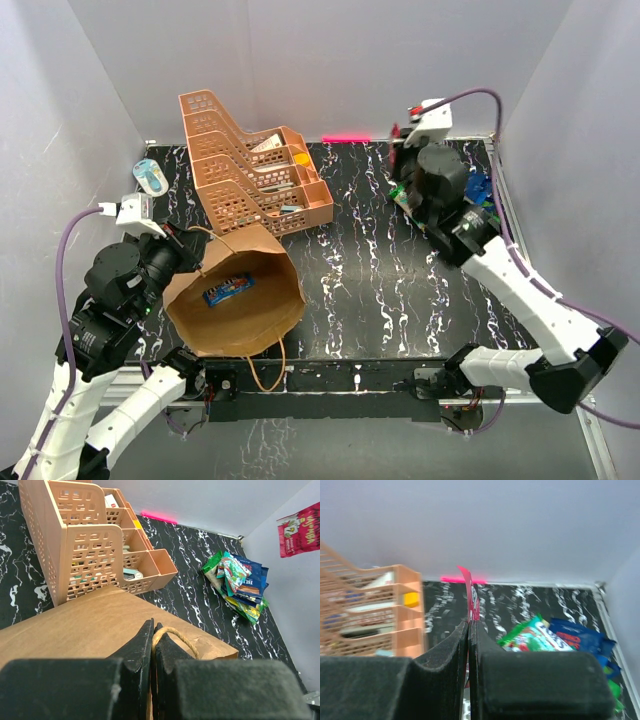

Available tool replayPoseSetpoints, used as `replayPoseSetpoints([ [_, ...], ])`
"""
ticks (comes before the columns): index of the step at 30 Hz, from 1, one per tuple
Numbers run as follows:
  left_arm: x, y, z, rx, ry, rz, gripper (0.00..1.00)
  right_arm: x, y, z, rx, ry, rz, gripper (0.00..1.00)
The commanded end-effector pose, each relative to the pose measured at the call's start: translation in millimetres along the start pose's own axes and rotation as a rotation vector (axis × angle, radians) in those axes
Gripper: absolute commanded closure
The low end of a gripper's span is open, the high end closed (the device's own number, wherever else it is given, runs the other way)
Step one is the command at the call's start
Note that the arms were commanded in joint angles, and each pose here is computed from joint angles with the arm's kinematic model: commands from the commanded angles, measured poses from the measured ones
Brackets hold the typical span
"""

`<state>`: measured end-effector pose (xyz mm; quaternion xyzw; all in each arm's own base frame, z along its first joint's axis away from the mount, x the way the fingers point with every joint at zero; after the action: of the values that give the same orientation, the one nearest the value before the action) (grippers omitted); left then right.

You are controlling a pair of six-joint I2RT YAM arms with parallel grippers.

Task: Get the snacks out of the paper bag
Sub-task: Place the snack at the center of the board.

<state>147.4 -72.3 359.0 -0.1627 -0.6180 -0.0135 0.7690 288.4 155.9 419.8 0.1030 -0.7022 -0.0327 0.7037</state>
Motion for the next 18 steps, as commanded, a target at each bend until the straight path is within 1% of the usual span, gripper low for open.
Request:
replayPoseSetpoints([
  [1,12.6,0.2,1.9,-0.004,-0.059,-0.041,1.00,-11.8,-46.0,-39.0,-0.050,0.024,-0.175,0.92],
  [5,15.9,1.8,3.5,0.006,-0.070,-0.059,1.00,-42.0,-97.1,-73.6,-0.120,0.086,-0.273,0.92],
  [8,16.3,1.1,3.2,-0.001,-0.069,-0.068,1.00,-58.9,-136.4,-89.5,-0.145,0.122,-0.409,0.92],
  [12,14.8,0.1,0.6,-0.007,-0.069,-0.063,1.00,-82.9,-182.6,-103.4,-0.150,0.134,-0.531,0.92],
  [18,10.0,-2.0,-3.6,-0.021,-0.055,-0.056,1.00,-112.1,-235.0,-111.4,-0.197,0.167,-0.649,0.92],
])
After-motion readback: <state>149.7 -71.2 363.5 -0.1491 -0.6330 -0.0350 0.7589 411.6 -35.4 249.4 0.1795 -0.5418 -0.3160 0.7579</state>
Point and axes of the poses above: each gripper's point midway between its finger pads, its own z axis back along the fingers, its own y axis along the line the jaws close on, x = y × z, the point moved 6 cm from there along z, back along the fingers, and after that the axes turned 12 degrees about -z, right-handed, at the moved point
